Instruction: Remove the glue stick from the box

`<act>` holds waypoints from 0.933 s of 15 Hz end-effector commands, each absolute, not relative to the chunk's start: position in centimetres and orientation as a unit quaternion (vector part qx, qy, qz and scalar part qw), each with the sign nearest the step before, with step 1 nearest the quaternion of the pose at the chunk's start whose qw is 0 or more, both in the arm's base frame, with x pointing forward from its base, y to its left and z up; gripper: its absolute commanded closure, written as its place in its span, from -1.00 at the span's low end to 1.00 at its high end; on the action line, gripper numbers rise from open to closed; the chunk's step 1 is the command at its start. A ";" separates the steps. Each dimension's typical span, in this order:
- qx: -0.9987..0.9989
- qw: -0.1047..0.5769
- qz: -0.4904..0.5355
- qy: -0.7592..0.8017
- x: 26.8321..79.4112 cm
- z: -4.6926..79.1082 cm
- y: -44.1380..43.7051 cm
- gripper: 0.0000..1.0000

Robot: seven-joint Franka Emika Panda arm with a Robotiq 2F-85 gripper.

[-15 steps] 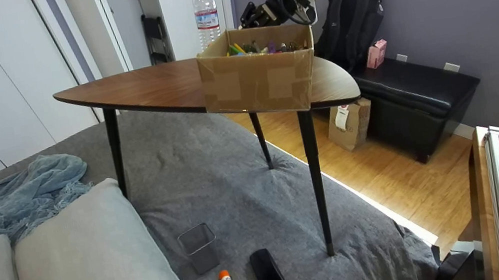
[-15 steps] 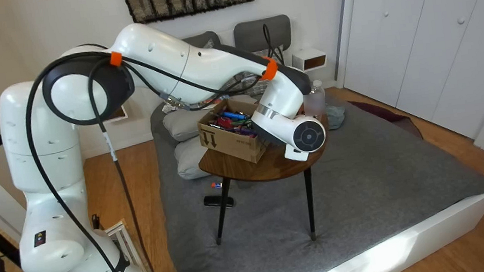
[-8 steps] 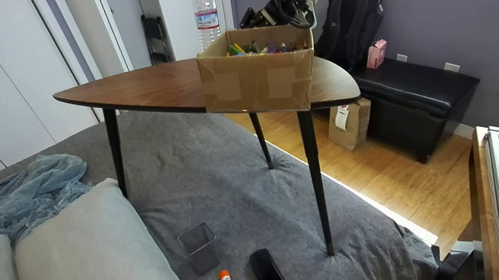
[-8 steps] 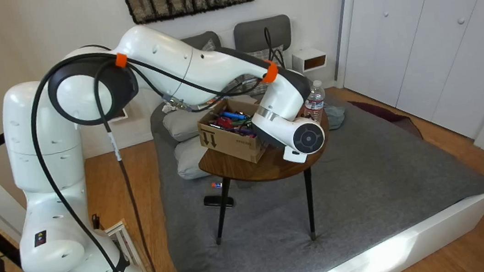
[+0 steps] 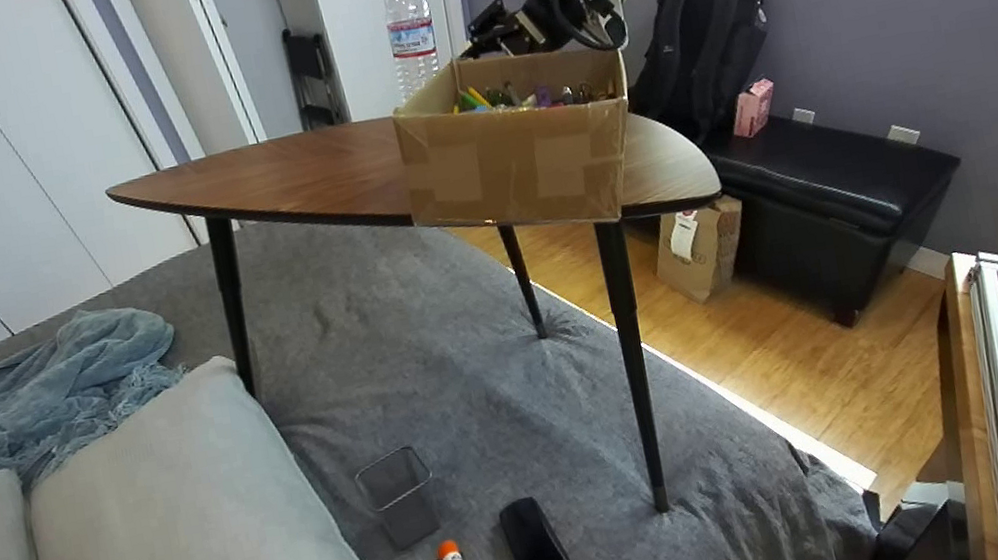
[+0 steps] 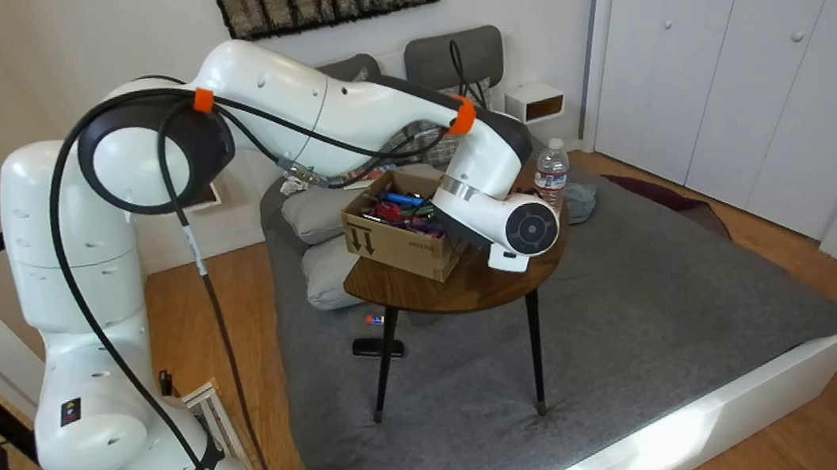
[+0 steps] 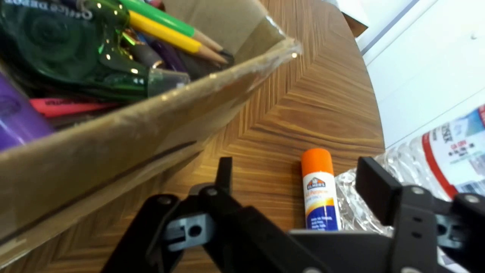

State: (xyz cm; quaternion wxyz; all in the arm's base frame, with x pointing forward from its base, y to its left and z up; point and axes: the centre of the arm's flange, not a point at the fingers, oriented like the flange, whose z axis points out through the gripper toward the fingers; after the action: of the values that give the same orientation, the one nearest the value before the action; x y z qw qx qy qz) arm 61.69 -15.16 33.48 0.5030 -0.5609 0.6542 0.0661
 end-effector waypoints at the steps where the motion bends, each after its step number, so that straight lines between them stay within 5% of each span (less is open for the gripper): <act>1: -0.582 0.505 0.077 0.633 60.8 36.3 -13.5 -1.00; 14: -0.697 0.420 -0.028 0.580 59.3 43.8 -13.6 -1.00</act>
State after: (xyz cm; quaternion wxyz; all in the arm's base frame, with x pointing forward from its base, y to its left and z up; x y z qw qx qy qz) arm 60.93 -14.13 40.74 0.4477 -0.6686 0.5937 0.0107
